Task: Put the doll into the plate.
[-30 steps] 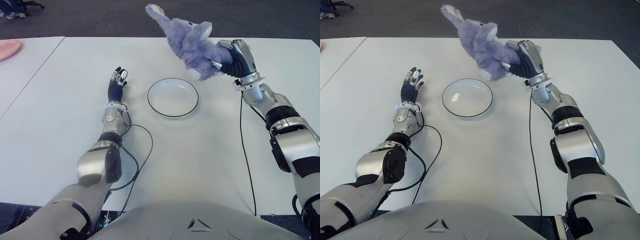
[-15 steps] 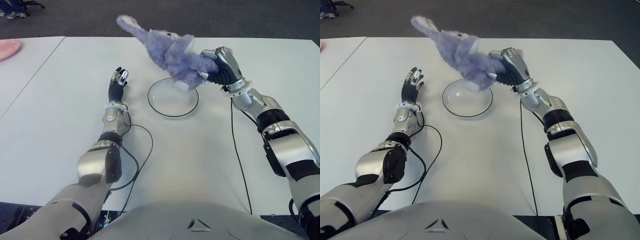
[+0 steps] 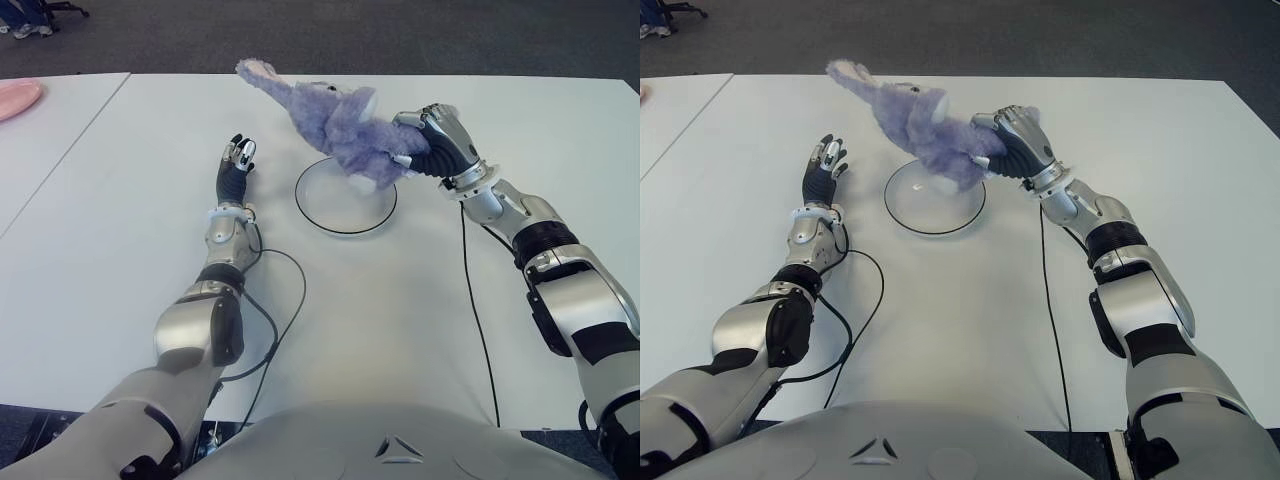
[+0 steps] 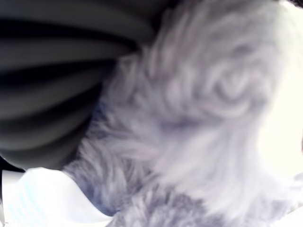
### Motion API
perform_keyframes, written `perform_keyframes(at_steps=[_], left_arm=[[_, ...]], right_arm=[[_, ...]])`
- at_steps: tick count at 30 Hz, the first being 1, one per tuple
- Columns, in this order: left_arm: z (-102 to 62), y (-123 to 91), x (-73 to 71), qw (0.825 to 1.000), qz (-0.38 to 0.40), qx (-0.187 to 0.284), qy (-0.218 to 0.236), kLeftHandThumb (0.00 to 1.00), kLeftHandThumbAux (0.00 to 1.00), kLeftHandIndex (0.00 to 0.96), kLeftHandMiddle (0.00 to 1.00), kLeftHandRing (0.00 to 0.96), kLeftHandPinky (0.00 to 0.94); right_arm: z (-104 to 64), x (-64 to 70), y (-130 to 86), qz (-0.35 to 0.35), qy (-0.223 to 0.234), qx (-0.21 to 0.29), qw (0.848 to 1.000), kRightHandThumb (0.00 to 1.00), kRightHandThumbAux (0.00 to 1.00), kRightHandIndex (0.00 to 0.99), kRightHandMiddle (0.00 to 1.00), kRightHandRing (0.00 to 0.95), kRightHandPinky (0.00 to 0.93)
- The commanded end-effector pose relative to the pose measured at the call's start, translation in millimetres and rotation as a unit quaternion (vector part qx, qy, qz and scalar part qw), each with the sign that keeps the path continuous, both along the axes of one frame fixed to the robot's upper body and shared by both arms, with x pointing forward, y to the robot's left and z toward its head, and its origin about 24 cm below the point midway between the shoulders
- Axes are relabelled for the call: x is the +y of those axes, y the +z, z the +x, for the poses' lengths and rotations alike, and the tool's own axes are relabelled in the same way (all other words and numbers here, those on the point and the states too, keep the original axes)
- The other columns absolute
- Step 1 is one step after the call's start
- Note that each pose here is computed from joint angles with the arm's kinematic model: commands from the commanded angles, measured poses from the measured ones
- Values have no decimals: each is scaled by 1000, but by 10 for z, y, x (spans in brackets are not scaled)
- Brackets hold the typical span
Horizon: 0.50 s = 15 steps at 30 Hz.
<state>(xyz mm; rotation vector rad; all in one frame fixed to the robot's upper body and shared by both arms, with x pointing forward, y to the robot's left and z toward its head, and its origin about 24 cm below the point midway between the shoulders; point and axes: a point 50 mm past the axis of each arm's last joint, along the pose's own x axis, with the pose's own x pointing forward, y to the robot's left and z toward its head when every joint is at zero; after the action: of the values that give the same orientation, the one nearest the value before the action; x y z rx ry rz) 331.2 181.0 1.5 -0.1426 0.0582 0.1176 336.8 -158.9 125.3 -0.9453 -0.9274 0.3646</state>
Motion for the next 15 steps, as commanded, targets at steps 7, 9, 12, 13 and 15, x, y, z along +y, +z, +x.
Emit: perform_keyframes(at_steps=[7,9,12,13,15], left_arm=[[-694,-876,-231,975,-46,216,-5,0,436,113,126,109,96],[-683,-865,-236,976,-44,213,-8,0,434,109,124,108,95],[-686,-862,-230,977,-39,209,-9,0,432,105,120,107,94],[-688,-862,-228,977,-38,208,-9,0,432,104,120,106,94],[-689,-860,-231,978,-38,206,-10,0,432,103,119,106,94]], right_arm=[[-240,148,-342,-31,67,51,996,702,723,438,907,899,893],[-268,147,-394,-38,68,60,995,703,723,438,902,899,893],[-283,147,-450,-46,65,73,994,702,724,438,901,901,895],[-288,143,-478,-48,62,79,994,702,724,438,901,901,895],[-303,120,-554,-53,52,95,993,701,725,438,901,902,895]])
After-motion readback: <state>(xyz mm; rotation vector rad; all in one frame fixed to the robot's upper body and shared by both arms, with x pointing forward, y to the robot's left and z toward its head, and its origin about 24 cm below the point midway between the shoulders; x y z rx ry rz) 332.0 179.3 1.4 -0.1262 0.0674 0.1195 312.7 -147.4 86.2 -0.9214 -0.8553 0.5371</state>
